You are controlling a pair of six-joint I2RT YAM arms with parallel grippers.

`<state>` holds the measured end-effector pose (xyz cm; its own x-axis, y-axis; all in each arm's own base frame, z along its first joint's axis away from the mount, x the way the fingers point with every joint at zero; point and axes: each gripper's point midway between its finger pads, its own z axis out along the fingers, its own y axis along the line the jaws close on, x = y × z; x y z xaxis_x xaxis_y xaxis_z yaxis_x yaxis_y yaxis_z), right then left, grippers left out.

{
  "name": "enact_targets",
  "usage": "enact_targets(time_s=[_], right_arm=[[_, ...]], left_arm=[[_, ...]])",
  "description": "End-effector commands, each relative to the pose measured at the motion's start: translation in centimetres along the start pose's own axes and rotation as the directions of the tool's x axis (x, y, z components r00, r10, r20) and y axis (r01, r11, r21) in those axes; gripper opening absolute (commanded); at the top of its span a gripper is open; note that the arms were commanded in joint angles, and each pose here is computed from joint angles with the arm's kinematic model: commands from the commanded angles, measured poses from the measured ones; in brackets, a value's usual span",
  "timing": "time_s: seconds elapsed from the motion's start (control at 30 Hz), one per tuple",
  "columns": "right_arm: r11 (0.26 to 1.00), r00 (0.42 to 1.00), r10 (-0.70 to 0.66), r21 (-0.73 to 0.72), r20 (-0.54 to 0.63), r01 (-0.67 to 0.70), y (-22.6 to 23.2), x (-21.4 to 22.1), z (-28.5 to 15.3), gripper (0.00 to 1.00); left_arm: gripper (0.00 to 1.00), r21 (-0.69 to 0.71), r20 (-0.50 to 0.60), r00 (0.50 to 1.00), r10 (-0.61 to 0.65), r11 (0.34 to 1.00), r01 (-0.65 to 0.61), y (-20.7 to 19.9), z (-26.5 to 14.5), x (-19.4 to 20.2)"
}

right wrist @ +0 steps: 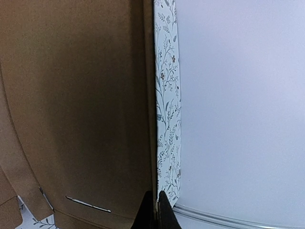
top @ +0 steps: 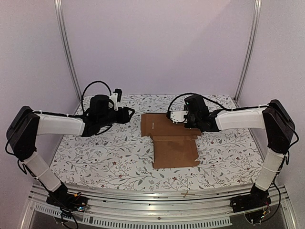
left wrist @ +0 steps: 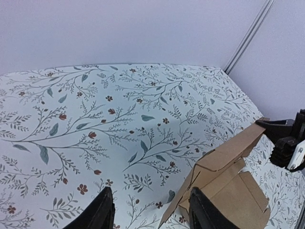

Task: Fold the paper box

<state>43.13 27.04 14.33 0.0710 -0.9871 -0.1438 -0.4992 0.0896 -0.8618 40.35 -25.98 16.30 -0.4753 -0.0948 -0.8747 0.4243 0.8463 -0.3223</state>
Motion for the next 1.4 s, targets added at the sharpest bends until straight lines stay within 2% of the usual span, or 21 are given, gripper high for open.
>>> enact_targets(time_s=[0.0, 0.2, 0.4, 0.93, 1.2, 1.3, 1.37], right_arm=[[1.000, 1.000, 0.002, -0.010, 0.004, -0.002, -0.5, -0.2, -0.8, 0.00], [0.999, 1.000, 0.013, -0.045, -0.014, -0.013, -0.1, -0.1, -0.7, 0.00], [0.998, 1.000, 0.025, -0.054, -0.015, -0.026, -0.2, -0.3, -0.7, 0.00], [0.997, 0.999, 0.040, -0.064, -0.017, -0.041, -0.1, -0.7, -0.7, 0.00], [0.996, 0.998, 0.053, -0.075, -0.022, -0.055, 0.0, -0.8, -0.5, 0.00], [0.996, 0.999, 0.048, -0.078, -0.022, -0.050, -0.1, -0.9, -0.5, 0.00], [0.995, 0.999, 0.035, -0.090, -0.024, -0.037, 0.2, -0.9, -0.6, 0.00]], left_arm=[[0.54, 0.013, -0.019, 1.000, 0.009, 1.000, -0.008, -1.0, 1.2, -2.1], [0.53, -0.013, -0.077, 0.996, 0.054, 0.998, -0.055, -2.2, 2.9, -2.2], [0.52, 0.003, -0.141, 0.986, 0.094, 0.996, -0.095, -3.2, 4.3, -0.4], [0.50, 0.054, -0.190, 0.965, 0.182, 0.983, -0.175, -6.1, 5.8, 2.2], [0.47, -0.008, -0.233, 0.954, 0.189, 0.980, -0.196, -5.0, 6.0, 3.9], [0.46, 0.000, -0.223, 0.953, 0.207, 0.977, -0.212, -5.4, 5.5, 3.5], [0.46, 0.033, -0.148, 0.949, 0.277, 0.961, -0.275, -6.6, 3.9, 2.4]])
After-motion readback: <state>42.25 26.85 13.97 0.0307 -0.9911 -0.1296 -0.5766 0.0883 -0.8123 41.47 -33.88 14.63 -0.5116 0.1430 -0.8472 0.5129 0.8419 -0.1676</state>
